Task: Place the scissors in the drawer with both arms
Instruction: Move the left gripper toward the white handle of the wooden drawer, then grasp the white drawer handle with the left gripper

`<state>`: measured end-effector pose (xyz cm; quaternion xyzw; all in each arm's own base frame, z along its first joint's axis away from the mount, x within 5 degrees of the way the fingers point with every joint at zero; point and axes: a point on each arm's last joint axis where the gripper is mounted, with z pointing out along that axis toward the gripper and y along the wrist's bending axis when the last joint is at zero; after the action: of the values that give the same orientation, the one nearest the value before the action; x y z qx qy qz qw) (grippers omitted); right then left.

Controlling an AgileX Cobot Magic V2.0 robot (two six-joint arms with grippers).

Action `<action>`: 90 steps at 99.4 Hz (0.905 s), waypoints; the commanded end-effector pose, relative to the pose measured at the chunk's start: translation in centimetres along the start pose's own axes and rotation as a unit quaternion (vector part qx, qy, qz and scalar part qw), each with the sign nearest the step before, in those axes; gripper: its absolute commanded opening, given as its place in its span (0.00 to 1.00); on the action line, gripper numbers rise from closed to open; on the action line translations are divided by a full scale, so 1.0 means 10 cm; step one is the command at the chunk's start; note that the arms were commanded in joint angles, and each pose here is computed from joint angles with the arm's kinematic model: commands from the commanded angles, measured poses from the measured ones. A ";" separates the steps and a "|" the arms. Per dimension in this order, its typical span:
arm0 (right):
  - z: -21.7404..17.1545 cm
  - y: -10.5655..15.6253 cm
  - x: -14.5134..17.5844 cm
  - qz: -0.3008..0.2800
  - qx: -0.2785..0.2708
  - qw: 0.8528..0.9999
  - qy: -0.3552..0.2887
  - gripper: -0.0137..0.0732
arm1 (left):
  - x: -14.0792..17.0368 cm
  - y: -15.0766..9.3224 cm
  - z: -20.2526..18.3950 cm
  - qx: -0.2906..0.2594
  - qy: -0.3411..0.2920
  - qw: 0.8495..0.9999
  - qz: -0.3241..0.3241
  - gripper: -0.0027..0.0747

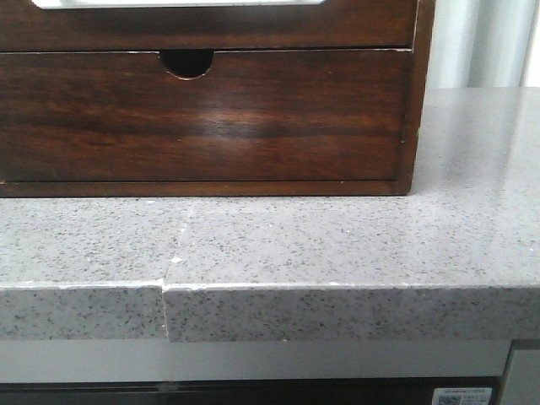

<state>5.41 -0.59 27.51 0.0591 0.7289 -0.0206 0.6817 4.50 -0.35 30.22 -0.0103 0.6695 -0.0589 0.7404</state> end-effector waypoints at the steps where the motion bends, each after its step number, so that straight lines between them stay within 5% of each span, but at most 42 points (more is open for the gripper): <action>1: 0.05 0.01 -0.34 -0.001 0.002 1.000 -0.012 0.08 | -0.31 -0.03 0.07 -0.001 0.010 1.000 -0.003 0.01; 27: 0.28 0.03 -0.78 -0.002 0.005 0.998 0.068 0.08 | -0.67 -0.07 0.33 -0.002 0.049 0.999 0.006 0.01; 90: 0.36 0.04 -0.90 0.001 0.003 0.999 0.044 0.08 | -0.65 -0.06 0.37 -0.002 0.058 0.998 0.005 0.01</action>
<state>9.42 -1.02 34.31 0.0641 0.7941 -0.0165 0.6041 7.33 -0.59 35.52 0.0013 0.7420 -0.0493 0.6686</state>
